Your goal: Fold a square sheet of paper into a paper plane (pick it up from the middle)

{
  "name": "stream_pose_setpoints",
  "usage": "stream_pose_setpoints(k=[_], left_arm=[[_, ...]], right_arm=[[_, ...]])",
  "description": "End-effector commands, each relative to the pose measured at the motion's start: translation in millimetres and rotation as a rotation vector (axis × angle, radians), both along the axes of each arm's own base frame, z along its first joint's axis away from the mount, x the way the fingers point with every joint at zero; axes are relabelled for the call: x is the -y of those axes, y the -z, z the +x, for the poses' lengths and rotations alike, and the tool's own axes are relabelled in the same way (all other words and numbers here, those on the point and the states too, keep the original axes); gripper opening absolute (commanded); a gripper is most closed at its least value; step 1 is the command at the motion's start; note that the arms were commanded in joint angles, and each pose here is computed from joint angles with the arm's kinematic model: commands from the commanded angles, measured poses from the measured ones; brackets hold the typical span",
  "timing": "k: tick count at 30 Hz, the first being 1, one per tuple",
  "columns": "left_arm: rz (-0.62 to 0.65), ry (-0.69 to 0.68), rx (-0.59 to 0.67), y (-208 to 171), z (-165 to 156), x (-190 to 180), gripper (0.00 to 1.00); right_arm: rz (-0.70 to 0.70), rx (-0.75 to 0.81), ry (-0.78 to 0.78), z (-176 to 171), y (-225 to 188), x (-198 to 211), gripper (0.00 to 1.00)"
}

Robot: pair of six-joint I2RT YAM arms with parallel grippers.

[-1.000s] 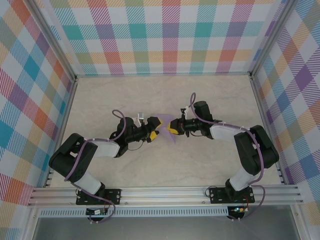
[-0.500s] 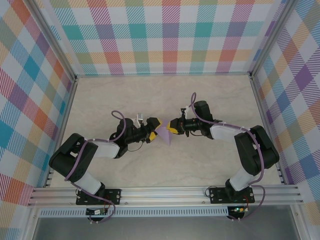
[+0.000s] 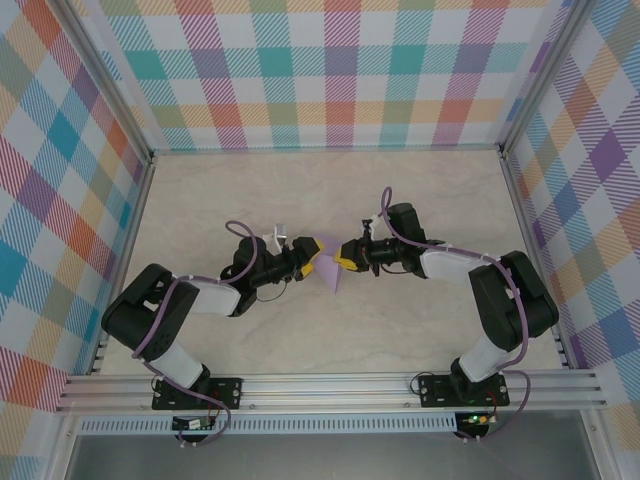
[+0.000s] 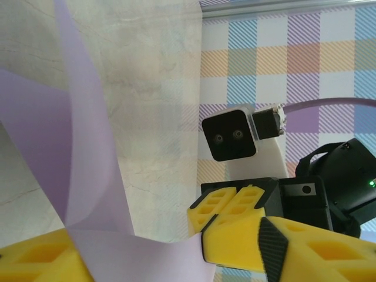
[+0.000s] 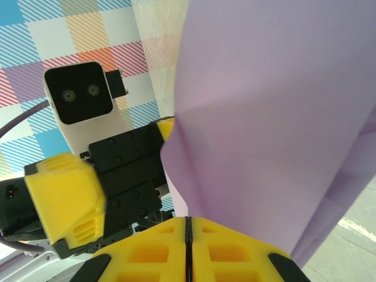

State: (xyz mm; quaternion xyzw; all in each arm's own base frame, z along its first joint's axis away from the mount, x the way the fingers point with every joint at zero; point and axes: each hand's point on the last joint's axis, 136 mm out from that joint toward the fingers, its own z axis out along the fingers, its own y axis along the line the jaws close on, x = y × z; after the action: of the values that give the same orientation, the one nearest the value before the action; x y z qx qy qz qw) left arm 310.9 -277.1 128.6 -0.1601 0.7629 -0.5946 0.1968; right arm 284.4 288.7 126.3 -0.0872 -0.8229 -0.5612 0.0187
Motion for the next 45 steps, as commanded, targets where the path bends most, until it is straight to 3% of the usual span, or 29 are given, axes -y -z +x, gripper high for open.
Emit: stream_pose_setpoints(k=[1,17,22,27,33,40,45], left_arm=[[0.019,0.006,0.024,-1.4,-0.8,-1.5,0.57],[0.053,0.025,0.014,8.7,-10.3,-1.4,0.30],[0.097,0.032,-0.022,20.7,-12.0,0.3,0.16],[0.200,0.041,-0.059,38.8,-17.1,6.1,0.07],[0.337,-0.002,-0.064,50.8,-20.6,8.4,0.05],[0.511,-0.114,-0.089,59.3,-27.3,5.3,0.05],[0.608,-0.231,-0.107,61.1,-32.2,-9.0,0.04]], right_arm=[[-0.025,0.007,0.001,-3.3,6.2,6.2,0.09],[-0.071,-0.012,0.007,-5.7,20.8,11.0,0.10],[-0.120,-0.008,0.010,-9.5,27.5,16.5,0.14],[-0.231,0.016,0.029,-16.0,32.6,32.1,0.26],[-0.456,0.136,0.072,-24.5,36.4,60.2,0.41],[-0.682,0.447,0.097,-32.2,36.3,88.6,0.65],[-0.694,0.682,0.065,-33.7,26.6,81.5,0.81]])
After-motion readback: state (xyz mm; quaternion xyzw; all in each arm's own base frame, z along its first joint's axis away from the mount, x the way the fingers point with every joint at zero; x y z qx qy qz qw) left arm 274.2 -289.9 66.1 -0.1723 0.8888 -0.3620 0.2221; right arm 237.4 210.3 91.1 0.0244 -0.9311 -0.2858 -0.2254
